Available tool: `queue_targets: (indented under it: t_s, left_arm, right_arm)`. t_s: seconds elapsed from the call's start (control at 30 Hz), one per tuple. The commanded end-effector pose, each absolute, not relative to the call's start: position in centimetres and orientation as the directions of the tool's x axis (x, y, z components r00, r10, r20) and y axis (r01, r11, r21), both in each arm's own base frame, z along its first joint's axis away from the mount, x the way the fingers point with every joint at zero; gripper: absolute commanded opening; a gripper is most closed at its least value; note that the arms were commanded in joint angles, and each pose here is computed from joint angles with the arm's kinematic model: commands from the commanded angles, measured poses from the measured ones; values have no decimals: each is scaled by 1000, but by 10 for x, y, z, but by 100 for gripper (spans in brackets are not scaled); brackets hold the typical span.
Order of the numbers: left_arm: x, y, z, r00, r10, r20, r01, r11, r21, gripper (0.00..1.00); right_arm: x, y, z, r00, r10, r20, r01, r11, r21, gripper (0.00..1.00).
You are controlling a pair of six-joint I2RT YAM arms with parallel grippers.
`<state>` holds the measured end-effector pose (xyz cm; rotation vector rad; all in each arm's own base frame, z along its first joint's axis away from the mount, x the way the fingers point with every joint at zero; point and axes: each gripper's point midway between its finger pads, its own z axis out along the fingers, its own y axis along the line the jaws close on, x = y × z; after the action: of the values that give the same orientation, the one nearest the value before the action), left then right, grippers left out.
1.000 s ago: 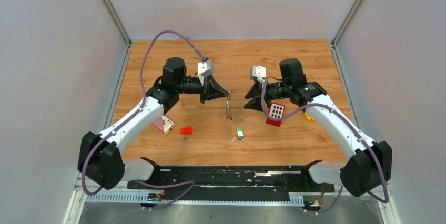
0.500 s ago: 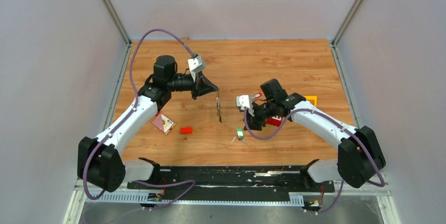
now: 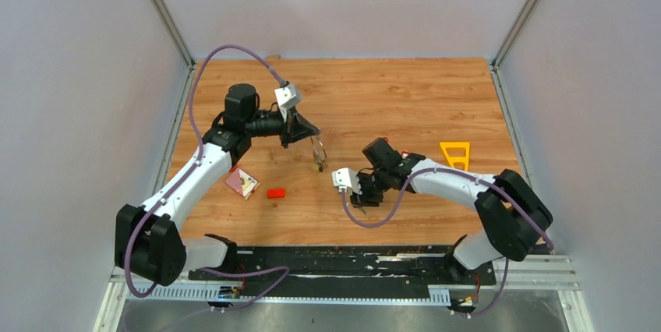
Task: Put the keys on the keyring
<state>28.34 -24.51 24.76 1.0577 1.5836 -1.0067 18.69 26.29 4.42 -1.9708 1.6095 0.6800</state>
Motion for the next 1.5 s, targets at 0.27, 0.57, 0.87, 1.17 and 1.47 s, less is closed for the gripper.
queue_targets:
  t_s: [0.27, 0.57, 0.87, 1.17, 1.47]
  left_arm:
    - [281, -245, 264, -106, 144, -984, 961, 269, -64, 0]
    - [279, -245, 265, -101, 141, -985, 963, 263, -61, 0]
    - [278, -246, 265, -104, 138, -985, 964, 258, -66, 0]
    - [278, -246, 265, -107, 137, -985, 965, 255, -70, 0]
    - [278, -246, 263, -109, 139, -984, 964, 255, -71, 0]
  right_arm:
    - [204, 278, 38, 243, -736, -632, -970, -193, -149, 36]
    - [204, 282, 32, 252, -756, -604, -968, -196, -159, 35]
    - [208, 282, 30, 244, -772, -587, -970, -182, -163, 26]
    - [210, 283, 32, 242, -773, -586, -970, -177, -168, 13]
    - [214, 283, 43, 257, -767, -588, -965, -170, -201, 1]
